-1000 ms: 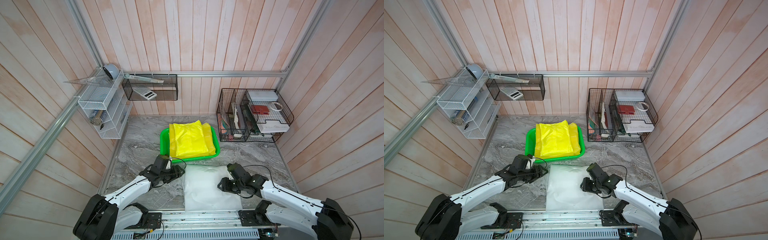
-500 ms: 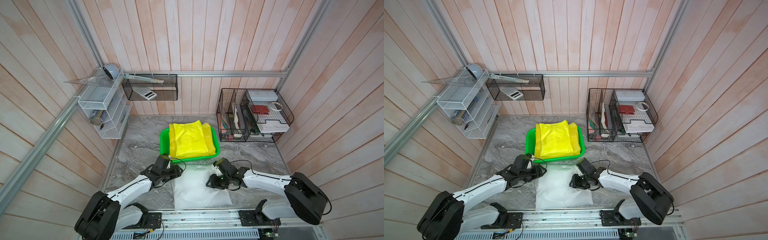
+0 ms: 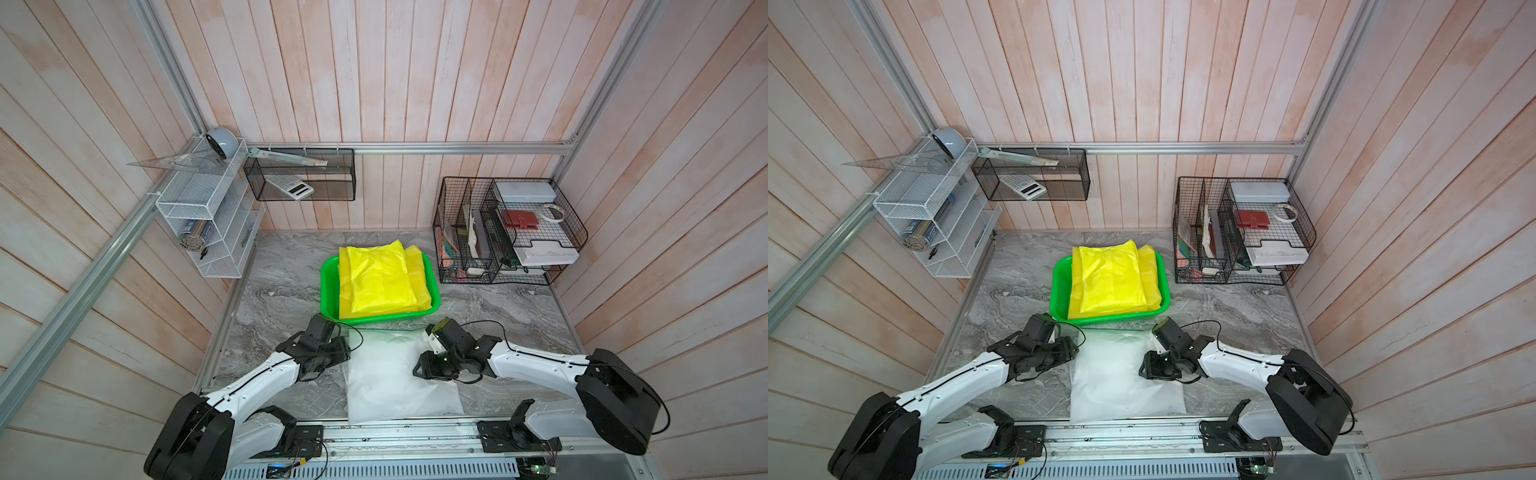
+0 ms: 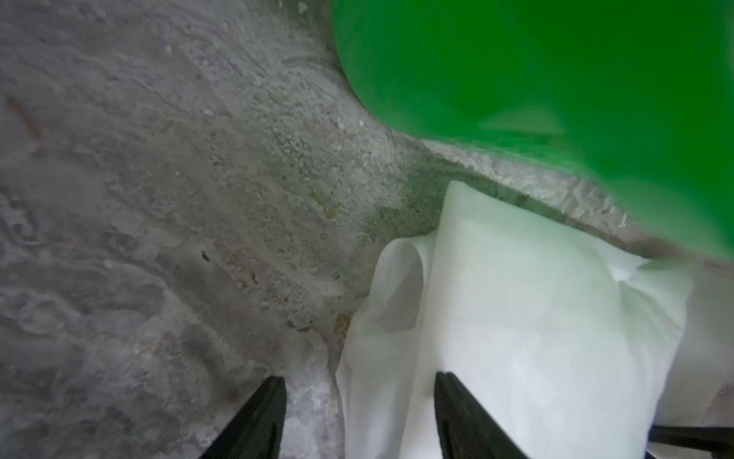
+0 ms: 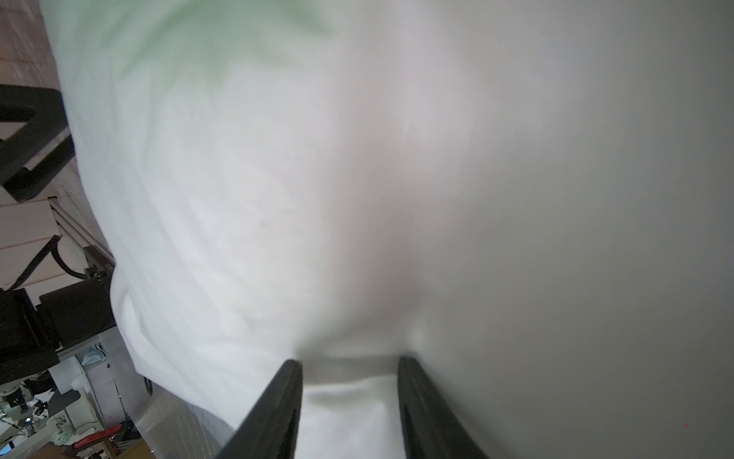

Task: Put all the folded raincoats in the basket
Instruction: Move the raincoat to the center of the board, then pick up the raincoat from the center of the board.

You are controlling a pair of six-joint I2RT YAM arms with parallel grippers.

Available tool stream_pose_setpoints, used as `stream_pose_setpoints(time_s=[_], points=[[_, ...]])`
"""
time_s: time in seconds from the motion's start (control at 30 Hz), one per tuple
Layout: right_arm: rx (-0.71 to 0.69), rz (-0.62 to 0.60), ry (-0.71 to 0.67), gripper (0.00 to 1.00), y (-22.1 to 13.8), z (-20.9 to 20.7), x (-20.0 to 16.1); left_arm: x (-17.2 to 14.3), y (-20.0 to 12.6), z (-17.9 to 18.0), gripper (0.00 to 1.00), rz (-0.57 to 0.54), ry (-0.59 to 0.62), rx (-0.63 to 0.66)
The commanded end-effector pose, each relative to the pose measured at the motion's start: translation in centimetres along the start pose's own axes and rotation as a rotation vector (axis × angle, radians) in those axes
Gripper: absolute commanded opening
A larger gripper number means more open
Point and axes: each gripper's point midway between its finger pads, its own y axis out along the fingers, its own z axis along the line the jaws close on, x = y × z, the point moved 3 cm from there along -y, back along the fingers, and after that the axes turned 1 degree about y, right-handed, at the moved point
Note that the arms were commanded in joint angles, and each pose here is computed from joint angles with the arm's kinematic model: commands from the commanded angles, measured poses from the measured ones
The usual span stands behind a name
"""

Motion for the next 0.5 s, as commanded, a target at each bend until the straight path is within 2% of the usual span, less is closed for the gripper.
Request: stream_pose_setpoints(time_s=[0.0, 0.2, 0.47], points=[[-0.082, 0.047, 0.007, 0.46, 0.3, -2.0, -1.6, -0.1, 0.6, -1.4, 0.64, 0.029, 0.01, -0.084], [-0.082, 0.068, 0.017, 0.47, 0.8, -2.3, -1.8, 0.1, 1.8, -2.8, 0.67, 0.052, 0.018, -0.174], [-0.082, 0.078, 0.014, 0.46, 0.9, -2.2, -1.8, 0.1, 2.7, -2.5, 0.64, 0.051, 0.006, -0.165]])
